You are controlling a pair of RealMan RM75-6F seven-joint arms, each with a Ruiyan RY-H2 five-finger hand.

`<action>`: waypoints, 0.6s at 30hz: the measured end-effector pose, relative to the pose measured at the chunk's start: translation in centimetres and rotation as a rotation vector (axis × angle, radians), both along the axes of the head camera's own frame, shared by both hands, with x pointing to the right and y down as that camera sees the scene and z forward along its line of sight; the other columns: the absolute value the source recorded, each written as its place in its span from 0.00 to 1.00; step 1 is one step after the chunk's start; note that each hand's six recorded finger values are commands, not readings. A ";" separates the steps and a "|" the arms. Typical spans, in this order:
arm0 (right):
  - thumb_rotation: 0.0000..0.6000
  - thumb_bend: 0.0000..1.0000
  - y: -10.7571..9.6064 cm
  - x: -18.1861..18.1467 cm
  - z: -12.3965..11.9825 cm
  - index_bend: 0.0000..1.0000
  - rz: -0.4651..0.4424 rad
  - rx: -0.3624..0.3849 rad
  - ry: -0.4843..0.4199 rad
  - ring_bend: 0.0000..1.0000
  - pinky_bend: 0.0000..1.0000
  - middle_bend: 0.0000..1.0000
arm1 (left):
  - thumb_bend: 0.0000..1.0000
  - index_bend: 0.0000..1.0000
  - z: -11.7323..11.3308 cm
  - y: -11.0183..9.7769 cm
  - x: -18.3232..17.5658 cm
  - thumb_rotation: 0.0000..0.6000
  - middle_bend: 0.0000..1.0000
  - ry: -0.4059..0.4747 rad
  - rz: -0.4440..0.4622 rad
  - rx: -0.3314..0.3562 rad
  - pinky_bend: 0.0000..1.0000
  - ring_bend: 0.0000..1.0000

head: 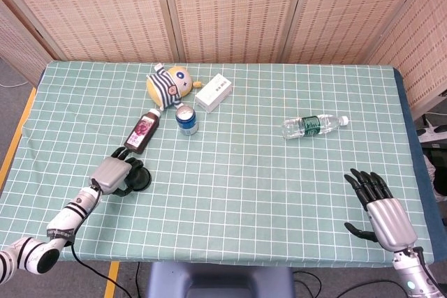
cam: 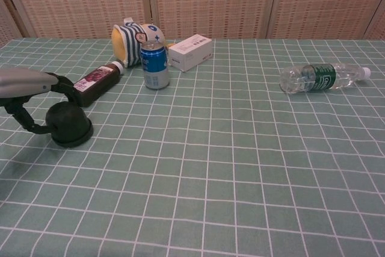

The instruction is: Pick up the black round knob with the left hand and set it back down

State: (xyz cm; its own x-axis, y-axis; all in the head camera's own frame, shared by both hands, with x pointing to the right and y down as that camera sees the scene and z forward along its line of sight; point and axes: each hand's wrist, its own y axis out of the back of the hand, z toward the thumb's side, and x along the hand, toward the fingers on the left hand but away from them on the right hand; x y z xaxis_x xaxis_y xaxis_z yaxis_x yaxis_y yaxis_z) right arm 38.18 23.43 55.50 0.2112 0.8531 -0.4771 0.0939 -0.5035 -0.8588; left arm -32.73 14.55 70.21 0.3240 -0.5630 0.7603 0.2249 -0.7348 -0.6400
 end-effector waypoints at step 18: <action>1.00 0.10 0.0 -0.2 0.1 0.00 0.000 0.001 0.000 0.00 0.00 0.00 | 0.36 0.52 -4.4 -1.8 -3.3 1.00 0.49 -0.017 -0.053 0.168 0.03 0.19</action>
State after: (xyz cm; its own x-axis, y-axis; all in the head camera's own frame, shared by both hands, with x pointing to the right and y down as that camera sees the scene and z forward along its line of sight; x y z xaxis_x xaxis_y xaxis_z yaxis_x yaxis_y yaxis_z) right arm 38.00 23.46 55.60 0.2112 0.8534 -0.4766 0.0941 -0.5031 -0.8591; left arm -36.00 12.76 65.84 0.2787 -0.6987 0.6589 0.2002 -0.6287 -0.7514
